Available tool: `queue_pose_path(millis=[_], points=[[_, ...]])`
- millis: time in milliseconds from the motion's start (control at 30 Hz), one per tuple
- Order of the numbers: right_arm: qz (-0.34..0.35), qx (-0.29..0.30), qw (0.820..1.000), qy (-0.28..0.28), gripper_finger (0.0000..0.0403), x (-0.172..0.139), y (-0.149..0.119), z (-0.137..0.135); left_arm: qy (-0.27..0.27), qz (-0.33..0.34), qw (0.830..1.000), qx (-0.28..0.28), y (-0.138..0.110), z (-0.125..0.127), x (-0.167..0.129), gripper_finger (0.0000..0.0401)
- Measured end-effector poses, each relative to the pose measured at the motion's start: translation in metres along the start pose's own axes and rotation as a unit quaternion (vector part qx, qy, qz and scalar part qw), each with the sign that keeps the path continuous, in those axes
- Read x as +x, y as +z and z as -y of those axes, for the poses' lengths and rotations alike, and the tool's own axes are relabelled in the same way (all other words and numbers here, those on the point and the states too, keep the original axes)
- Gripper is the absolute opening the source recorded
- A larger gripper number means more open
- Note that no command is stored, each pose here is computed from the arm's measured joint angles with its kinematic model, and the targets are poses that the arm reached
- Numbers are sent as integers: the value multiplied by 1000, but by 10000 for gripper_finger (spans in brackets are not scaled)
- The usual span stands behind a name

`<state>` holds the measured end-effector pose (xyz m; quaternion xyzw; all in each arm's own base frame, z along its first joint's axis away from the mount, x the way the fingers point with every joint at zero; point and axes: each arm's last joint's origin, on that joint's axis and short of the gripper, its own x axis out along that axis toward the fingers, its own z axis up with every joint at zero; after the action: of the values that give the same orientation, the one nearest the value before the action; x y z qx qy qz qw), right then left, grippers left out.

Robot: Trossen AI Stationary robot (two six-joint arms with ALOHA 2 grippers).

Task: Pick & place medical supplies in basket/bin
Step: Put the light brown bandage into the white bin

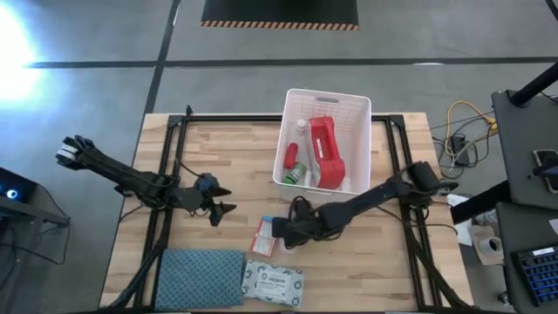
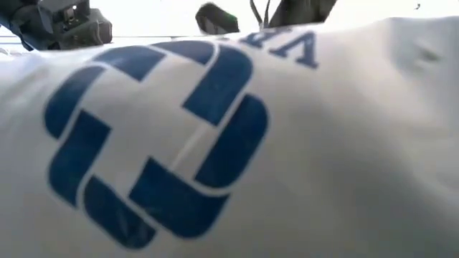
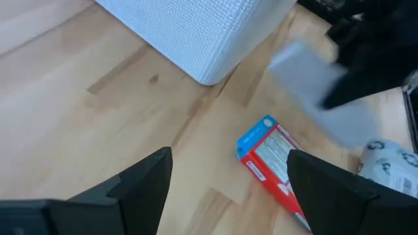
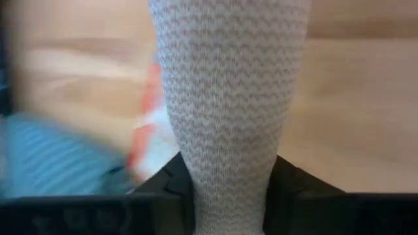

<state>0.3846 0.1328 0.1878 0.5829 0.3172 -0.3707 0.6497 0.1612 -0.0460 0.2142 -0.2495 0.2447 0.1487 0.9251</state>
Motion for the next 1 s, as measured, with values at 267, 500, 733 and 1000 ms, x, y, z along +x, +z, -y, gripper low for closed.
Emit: queue_pose_path(millis=[267,500,733,1000], points=[[118,-132,970,167,104,-110,23,-52,-2,4,1000,7,3,3,0,281],[309,-139,935,107,153,-173,109,-46,-5,8,1000,14,5,6,1,281],[220,-201,955,10,157,-156,185,-31,-20,23,998,-55,8,9,1,281],[181,-248,952,-18,253,-133,205,-32,-22,22,993,-115,8,10,3,281]])
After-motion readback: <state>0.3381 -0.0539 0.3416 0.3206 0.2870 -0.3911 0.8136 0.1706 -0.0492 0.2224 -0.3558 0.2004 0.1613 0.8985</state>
